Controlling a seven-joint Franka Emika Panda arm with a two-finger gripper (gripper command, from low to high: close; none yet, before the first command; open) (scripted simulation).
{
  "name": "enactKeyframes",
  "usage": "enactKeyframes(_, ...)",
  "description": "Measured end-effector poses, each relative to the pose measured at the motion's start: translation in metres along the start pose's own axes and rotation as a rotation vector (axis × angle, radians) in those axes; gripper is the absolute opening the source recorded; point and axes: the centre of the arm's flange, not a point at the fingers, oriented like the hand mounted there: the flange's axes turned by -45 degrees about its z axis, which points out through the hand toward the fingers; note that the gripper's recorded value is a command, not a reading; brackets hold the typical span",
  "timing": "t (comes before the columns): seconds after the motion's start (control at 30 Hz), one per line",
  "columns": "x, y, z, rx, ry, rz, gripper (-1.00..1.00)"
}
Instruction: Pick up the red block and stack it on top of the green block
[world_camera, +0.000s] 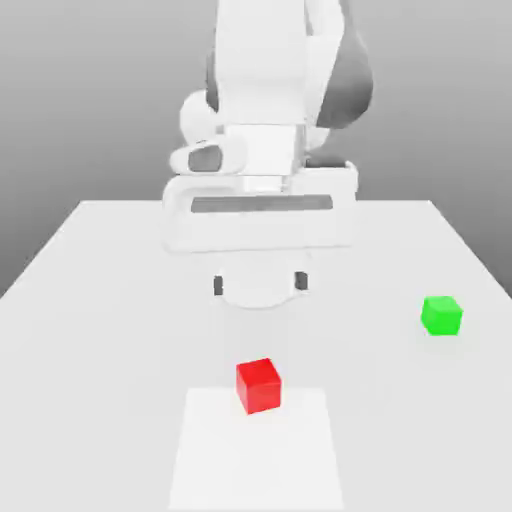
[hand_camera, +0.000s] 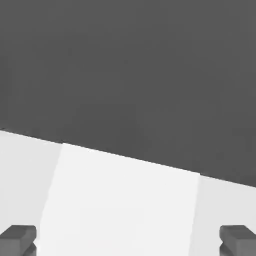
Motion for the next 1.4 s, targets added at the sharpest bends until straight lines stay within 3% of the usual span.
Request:
enactKeyframes(0.1,-0.037,-0.010,0.071,0.032,-0.103,-0.045,0.00)
enactKeyframes(0.27,-0.054,-0.015,0.124,0.040,-0.131,-0.058,0.00)
enactKeyframes(0.3,-0.056,-0.015,0.131,0.040,-0.132,-0.058,-1.00)
enactKeyframes(0.53,-0.056,-0.015,0.132,0.041,-0.133,-0.058,-1.00)
enactKeyframes(0.8,-0.048,-0.013,0.075,0.041,-0.133,-0.058,-1.00)
enactKeyframes(1.1,-0.028,-0.159,0.049,0.072,-0.117,-0.520,-1.00)
enactKeyframes(1.4,-0.088,-0.318,0.020,0.105,-0.099,-1.039,-1.00)
